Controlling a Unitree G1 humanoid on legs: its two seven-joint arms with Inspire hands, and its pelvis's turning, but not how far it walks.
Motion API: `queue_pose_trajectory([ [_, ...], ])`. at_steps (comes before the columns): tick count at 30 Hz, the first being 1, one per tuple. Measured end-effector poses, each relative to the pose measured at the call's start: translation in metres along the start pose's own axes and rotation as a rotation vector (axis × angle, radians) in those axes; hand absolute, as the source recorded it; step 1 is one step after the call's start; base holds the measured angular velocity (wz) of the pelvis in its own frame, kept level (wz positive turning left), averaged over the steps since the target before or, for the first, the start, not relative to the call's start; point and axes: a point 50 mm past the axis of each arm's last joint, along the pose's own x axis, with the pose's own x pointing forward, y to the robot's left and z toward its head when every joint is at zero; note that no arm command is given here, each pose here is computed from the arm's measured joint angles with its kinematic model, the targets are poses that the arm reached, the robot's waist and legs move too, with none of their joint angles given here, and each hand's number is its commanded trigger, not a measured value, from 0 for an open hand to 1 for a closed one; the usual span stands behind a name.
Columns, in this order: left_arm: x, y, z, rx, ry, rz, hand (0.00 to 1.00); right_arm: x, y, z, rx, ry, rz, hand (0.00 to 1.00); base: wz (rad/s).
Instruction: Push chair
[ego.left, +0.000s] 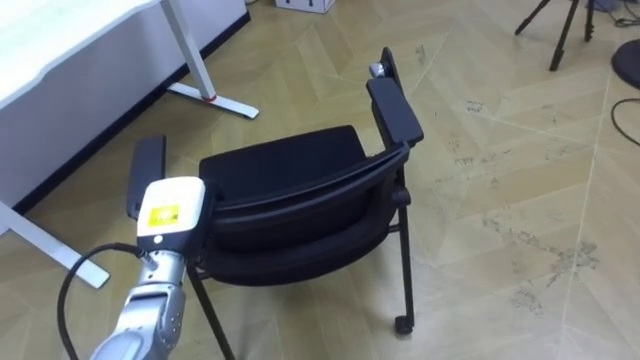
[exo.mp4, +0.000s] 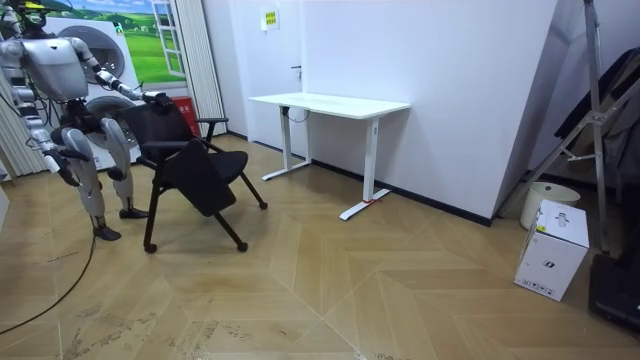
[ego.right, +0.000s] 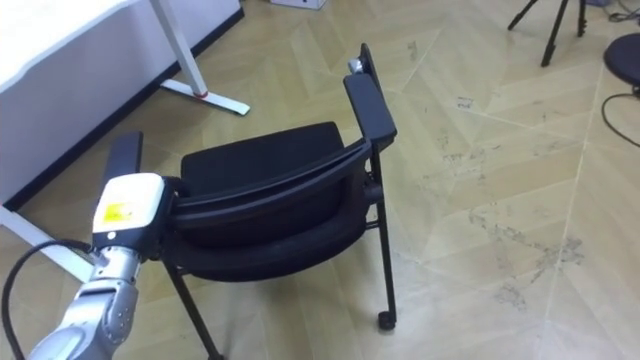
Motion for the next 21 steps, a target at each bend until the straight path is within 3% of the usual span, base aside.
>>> queue_pose_trajectory([
  [6,-0.001,0.0,0.001,0.001,-0.005,0.007,1.0,0.0,-0.002,0.001,-0.003,-0.002,-0.03,0.0,0.0],
  [12,0.0,0.003,0.0,0.005,-0.008,0.021,1.0,0.0,-0.016,0.017,-0.086,-0.052,-0.169,0.0,-0.01],
  [21,0.002,0.015,-0.003,0.053,-0.031,0.063,1.0,-0.017,-0.046,0.115,-0.2,-0.407,-0.464,0.0,-0.01],
])
